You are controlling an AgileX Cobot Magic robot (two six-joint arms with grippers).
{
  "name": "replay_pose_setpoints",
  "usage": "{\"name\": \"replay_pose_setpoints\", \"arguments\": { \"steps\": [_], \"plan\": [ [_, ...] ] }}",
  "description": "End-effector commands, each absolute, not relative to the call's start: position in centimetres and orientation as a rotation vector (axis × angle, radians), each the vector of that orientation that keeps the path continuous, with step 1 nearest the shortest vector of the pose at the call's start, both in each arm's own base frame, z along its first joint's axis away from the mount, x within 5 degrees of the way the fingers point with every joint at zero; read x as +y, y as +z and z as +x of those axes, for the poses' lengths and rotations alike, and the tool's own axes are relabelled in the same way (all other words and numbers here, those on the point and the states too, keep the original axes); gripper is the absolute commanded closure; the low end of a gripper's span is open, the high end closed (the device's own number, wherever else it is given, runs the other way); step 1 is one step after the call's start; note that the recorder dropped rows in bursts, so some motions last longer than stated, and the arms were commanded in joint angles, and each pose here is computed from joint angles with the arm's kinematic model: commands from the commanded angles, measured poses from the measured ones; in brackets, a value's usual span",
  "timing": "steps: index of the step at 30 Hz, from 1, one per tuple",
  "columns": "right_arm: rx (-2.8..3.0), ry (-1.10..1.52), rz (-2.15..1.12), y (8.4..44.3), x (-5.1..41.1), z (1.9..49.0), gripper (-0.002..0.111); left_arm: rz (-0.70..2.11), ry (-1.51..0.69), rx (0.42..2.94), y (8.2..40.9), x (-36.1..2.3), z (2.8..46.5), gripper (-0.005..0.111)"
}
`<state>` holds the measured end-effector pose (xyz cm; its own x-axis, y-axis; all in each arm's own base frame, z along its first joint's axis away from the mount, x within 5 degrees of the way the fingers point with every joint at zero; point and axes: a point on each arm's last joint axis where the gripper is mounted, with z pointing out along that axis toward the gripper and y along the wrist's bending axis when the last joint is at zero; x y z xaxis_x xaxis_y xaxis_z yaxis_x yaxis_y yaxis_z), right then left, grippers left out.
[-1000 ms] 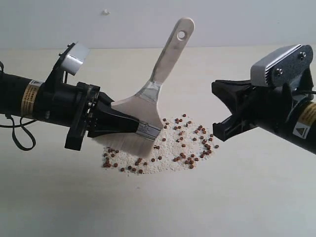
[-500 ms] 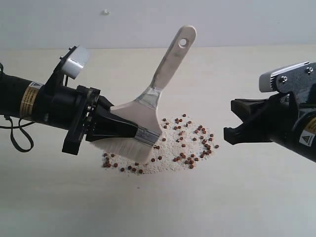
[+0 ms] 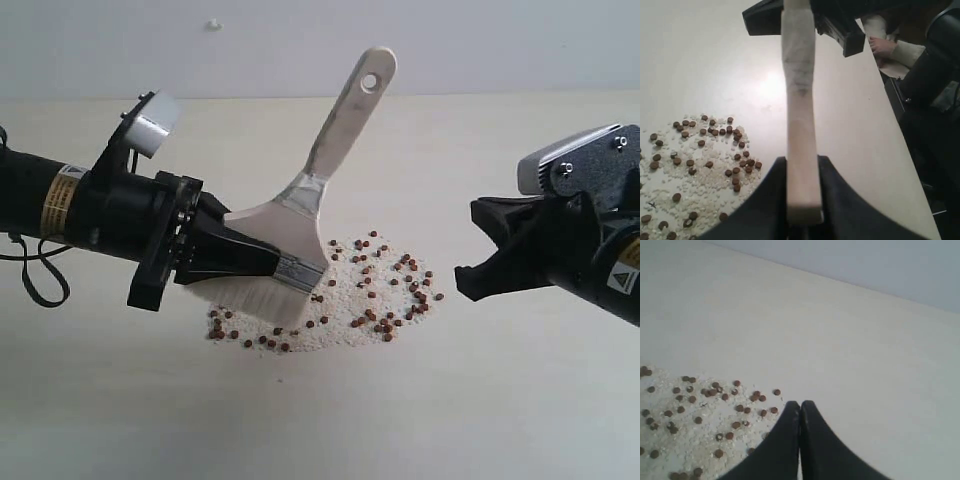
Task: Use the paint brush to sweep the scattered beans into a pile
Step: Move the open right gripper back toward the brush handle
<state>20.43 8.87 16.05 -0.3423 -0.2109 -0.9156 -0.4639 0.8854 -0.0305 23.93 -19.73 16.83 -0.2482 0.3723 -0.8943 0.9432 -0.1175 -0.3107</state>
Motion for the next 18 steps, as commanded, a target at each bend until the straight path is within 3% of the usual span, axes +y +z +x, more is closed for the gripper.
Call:
{"name": "replay_pose_setpoints", "arguments": {
  "steps": [1, 12, 18],
  "plan": [
    [1.831, 0.380, -0.545, 16.8, 9.7, 20.3, 0.108, 1.441, -1.392, 1.601, 17.2, -19.9, 23.7, 0.107],
    [1.858, 0.416, -0.583, 15.8, 9.5, 18.8, 0.108, 1.447, -1.393, 1.603, 17.2, -19.9, 23.7, 0.107],
    [1.911, 0.484, -0.434, 15.7, 9.3, 18.9, 0.108, 1.486, -1.387, 1.597, 17.0, -19.8, 23.5, 0.107]
  ]
}}
